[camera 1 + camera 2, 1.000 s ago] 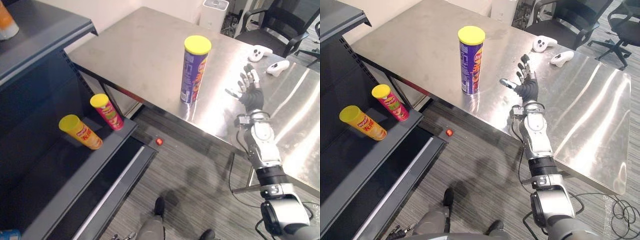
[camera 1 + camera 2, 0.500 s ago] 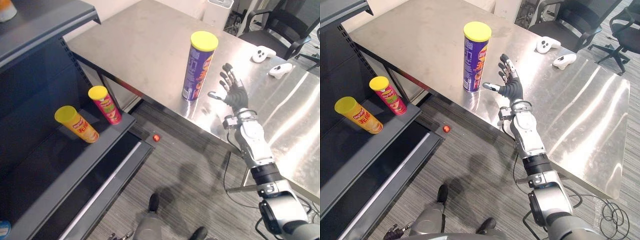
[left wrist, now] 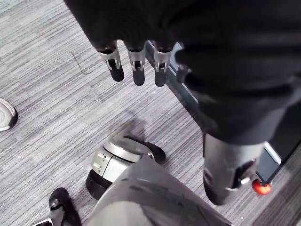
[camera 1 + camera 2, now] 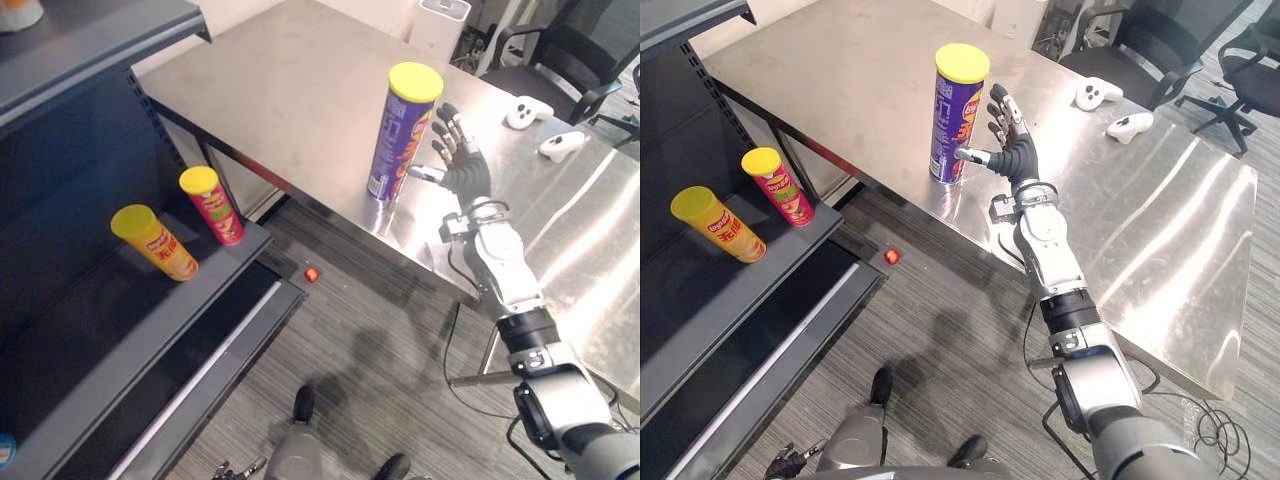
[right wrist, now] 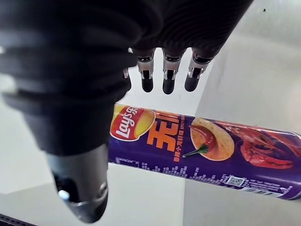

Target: Put the gum and the chips on the shelf.

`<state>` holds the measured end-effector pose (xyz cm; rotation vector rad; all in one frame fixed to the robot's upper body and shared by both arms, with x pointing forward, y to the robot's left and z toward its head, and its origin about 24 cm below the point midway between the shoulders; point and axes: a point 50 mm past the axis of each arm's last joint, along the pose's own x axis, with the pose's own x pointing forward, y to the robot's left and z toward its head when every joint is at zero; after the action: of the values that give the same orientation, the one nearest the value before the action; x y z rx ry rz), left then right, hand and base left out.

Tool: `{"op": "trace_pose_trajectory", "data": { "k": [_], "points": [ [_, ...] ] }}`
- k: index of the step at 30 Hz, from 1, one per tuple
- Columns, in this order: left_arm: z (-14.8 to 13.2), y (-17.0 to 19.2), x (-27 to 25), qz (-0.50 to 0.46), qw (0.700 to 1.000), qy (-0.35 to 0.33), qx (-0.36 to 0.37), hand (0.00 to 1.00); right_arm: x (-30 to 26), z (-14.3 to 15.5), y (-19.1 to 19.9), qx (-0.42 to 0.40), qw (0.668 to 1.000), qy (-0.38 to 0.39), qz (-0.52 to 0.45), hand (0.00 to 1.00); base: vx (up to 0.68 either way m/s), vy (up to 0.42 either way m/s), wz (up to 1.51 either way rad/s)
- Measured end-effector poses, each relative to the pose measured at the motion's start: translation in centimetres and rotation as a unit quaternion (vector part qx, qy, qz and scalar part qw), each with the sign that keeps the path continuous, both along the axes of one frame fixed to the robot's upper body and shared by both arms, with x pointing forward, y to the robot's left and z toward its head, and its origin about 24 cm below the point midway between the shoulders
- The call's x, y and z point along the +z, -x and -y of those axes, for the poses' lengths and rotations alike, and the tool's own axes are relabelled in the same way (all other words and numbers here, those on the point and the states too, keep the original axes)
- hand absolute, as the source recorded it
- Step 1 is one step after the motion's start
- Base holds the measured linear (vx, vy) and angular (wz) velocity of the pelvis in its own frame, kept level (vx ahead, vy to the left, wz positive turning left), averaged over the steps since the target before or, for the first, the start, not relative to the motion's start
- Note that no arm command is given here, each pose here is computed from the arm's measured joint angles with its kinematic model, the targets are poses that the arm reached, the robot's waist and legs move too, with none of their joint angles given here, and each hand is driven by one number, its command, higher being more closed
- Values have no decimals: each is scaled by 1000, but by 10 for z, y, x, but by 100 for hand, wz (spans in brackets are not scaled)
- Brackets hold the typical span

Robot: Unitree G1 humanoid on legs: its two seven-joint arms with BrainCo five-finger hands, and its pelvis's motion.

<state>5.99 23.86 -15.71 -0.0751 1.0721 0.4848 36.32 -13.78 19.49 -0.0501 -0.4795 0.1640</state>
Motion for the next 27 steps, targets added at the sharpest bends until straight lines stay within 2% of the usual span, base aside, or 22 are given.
{"op": "trace_pose_trajectory", "data": {
  "k": [27],
  "points": [
    [-2, -7, 2, 9, 1000, -5, 0, 0, 15, -9, -8, 2, 1000, -7, 4, 0, 1, 0, 0]
  ]
}}
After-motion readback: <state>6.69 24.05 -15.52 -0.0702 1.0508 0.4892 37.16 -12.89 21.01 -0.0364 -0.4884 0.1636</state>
